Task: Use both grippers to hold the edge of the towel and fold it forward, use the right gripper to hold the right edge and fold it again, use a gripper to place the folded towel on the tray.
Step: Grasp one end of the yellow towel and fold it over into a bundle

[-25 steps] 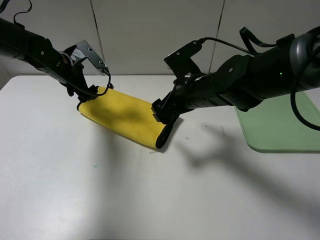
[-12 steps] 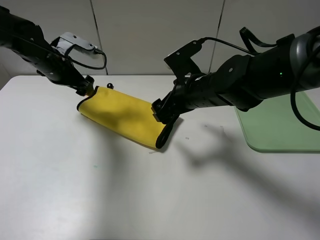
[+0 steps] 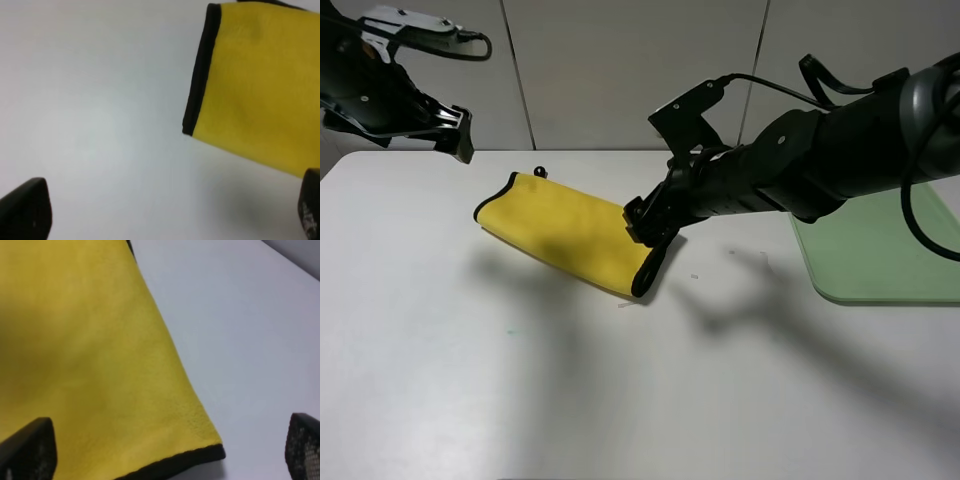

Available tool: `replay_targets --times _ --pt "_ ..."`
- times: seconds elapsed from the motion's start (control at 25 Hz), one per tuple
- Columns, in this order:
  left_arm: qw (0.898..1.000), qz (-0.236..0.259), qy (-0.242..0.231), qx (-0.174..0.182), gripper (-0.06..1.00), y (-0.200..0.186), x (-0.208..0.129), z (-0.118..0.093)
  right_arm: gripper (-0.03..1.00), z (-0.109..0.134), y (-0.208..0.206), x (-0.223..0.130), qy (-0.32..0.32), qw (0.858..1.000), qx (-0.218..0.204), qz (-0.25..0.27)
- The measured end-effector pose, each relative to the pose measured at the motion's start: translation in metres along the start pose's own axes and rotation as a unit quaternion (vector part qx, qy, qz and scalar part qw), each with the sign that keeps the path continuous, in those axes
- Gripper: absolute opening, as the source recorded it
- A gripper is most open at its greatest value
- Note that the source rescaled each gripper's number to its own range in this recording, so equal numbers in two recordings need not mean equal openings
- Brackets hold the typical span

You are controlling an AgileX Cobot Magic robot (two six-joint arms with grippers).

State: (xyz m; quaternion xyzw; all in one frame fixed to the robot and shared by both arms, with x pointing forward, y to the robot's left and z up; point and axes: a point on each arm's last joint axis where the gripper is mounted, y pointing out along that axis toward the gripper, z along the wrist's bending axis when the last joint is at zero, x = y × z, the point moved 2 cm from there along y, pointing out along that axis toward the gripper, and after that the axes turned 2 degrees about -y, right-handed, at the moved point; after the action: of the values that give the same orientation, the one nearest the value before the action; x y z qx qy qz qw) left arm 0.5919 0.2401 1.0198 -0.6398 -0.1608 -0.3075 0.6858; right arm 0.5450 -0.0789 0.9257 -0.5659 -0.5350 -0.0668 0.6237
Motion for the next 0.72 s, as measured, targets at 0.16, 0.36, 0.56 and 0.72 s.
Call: replay_targets --times 0.16,0.36,0.56,0.72 --pt "0.999 -0.029 -0.030 -0.013 1.00 -0.042 -0.015 0.001 1.00 -0.001 0.000 0.001 0.000 1.000 -0.006 -0.004" --pt "0.996 -0.068 -0.055 -0.026 1.00 -0.095 -0.048 0.003 1.00 -0.003 0.000 0.002 0.001 1.000 -0.015 -0.009" --pt "0.991 -0.109 -0.075 -0.031 1.00 -0.149 -0.082 0.007 1.00 -0.003 0.000 0.002 0.001 1.000 -0.015 -0.009" --pt "0.986 -0.141 -0.083 -0.027 1.00 -0.193 -0.115 0.012 1.00 -0.003 0.000 0.002 0.001 1.000 -0.015 -0.009"
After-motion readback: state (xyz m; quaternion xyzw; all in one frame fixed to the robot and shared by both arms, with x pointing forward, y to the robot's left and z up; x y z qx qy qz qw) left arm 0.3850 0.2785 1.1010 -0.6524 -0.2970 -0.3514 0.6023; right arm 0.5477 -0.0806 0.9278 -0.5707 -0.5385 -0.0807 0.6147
